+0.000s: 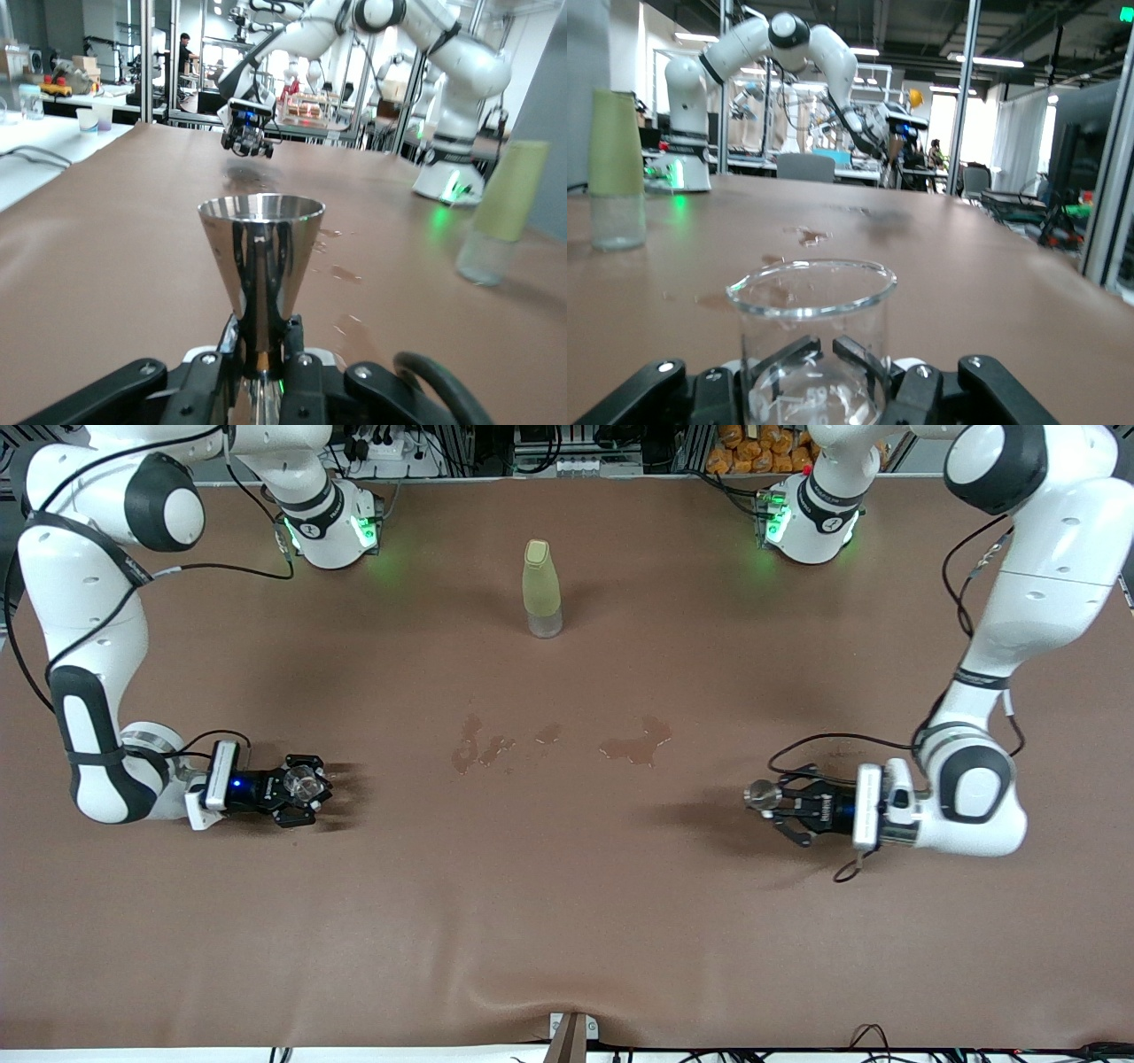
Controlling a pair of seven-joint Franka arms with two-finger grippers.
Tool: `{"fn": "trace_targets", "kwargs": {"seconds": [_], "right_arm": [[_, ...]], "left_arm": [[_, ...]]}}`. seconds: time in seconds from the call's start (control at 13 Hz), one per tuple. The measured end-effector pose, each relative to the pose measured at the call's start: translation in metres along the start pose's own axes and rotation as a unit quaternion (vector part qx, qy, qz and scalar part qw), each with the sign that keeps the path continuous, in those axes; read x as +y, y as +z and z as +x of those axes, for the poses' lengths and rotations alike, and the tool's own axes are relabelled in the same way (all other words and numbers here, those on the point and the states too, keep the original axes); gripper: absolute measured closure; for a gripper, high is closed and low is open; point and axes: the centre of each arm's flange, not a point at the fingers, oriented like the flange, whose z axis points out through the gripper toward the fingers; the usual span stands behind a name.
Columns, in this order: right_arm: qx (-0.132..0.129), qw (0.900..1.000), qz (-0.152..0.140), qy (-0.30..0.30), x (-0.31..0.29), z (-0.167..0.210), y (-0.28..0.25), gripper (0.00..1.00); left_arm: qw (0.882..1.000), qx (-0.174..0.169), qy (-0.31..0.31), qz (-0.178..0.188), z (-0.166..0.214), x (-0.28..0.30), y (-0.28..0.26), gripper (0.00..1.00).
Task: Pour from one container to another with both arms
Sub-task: 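Lift the jigger with the left gripper while the right gripper lifts the beaker, then move the jigger above the beaker held by the right gripper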
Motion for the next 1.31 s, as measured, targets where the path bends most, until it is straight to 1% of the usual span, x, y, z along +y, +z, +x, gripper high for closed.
{"fn": "trace_targets", "kwargs": {"seconds": [0.08,0.23,0.39,0.54,0.69,0.85,1.08,1.31], "right_arm": [[0.009,1.000,0.007,0.000,0.002,0.012,0.004,0.85],[0.021,1.000,0.018,0.011,0.004,0.038,0.012,0.85],[0.024,0.999,0.026,0.029,0.005,0.073,0.020,0.85],[0.022,0.998,0.029,0.045,-0.001,0.117,0.026,0.85],[0.019,0.998,0.029,0.055,-0.009,0.158,0.029,0.85],[0.012,0.997,0.028,0.066,-0.022,0.188,0.032,0.85],[0.007,0.996,0.031,0.078,-0.039,0.209,0.042,0.85],[0.007,0.996,0.032,0.088,-0.051,0.214,0.054,0.85]], "left_arm": [[1.000,0.001,0.026,0.010,0.008,-0.006,0.028,0.79],[0.997,0.016,0.059,0.038,0.023,-0.014,0.083,0.79],[0.996,0.030,0.061,0.051,0.031,-0.013,0.131,0.79],[0.996,0.043,0.040,0.068,0.032,-0.008,0.171,0.79],[0.994,0.061,0.002,0.091,0.027,0.002,0.212,0.79],[0.992,0.071,-0.029,0.105,0.025,0.016,0.254,0.79],[0.991,0.060,-0.052,0.105,0.025,0.037,0.308,0.79],[0.994,0.039,-0.049,0.095,0.028,0.053,0.345,0.79]]}}
